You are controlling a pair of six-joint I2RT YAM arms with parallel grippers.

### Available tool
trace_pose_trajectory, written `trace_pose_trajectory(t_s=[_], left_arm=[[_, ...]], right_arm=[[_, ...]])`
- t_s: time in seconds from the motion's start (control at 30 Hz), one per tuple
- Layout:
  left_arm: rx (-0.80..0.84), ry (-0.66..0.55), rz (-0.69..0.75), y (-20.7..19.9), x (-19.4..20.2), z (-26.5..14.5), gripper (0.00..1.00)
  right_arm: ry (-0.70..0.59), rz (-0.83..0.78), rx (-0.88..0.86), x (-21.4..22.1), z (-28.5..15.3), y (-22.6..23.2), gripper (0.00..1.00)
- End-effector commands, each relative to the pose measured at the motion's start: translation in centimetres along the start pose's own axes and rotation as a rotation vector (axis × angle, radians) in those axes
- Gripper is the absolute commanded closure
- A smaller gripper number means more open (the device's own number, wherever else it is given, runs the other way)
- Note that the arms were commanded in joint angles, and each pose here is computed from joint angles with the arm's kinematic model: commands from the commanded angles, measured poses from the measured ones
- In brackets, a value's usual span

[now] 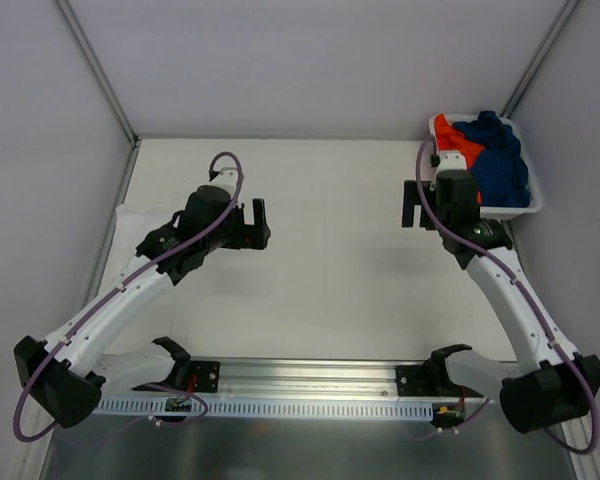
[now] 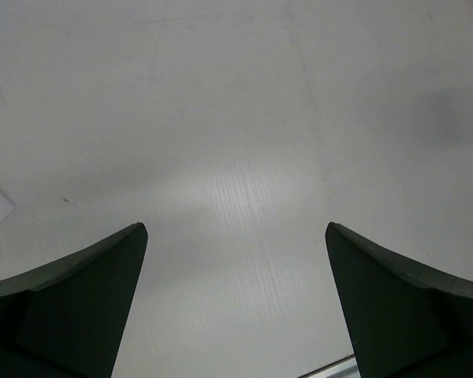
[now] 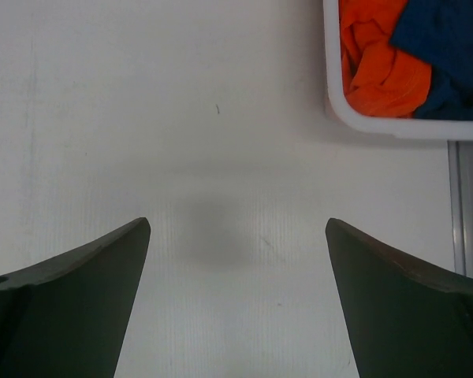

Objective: Fold and stack the t-shirts
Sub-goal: Grab crumpled tshirt from bin with the right arm

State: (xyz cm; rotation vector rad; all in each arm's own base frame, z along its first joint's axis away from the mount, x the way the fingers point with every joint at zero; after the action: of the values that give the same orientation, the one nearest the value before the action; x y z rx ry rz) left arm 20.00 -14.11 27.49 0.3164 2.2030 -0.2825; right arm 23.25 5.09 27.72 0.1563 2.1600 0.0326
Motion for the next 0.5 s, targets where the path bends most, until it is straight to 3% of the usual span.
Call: trace_pose_trajectory(t_s=[0.0, 0.13, 0.2, 0.47], left_arm=[[0.124, -0.155, 0.023, -0.7, -1.3, -1.9, 0.01], [0.083, -0.171, 0.026, -0.2, -0.9, -2.2, 0.01], [0.052, -0.171, 0.021, 0.1, -0.5, -2.1, 0.01], [0.019, -0.152, 0.010, 0.5, 0.5, -1.5, 0.01]], right_arm=[[-0.078, -0.088, 0.079, -4.4, 2.7, 0.2, 0.01], [0.099, 0.113, 0.158, -8.0, 8.6, -3.3, 0.00], [0.119, 0.187, 0.197, -10.3, 12.4, -5.3, 0.00], [0.139, 0.154, 0.422, -14.2, 19.9, -8.8, 0.00]])
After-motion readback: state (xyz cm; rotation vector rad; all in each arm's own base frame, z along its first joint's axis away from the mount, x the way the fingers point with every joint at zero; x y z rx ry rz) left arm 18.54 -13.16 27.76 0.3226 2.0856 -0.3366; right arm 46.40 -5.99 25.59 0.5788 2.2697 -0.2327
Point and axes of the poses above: each gripper's point midway between its finger pads, its own z axis out along the fingers, its own y axis along the line the jaws close on, x = y × z, the point moved 10 cm from there along -z, back along the fingers, and after that the axes turned 10 degrees about z, right-handed, at the moved point
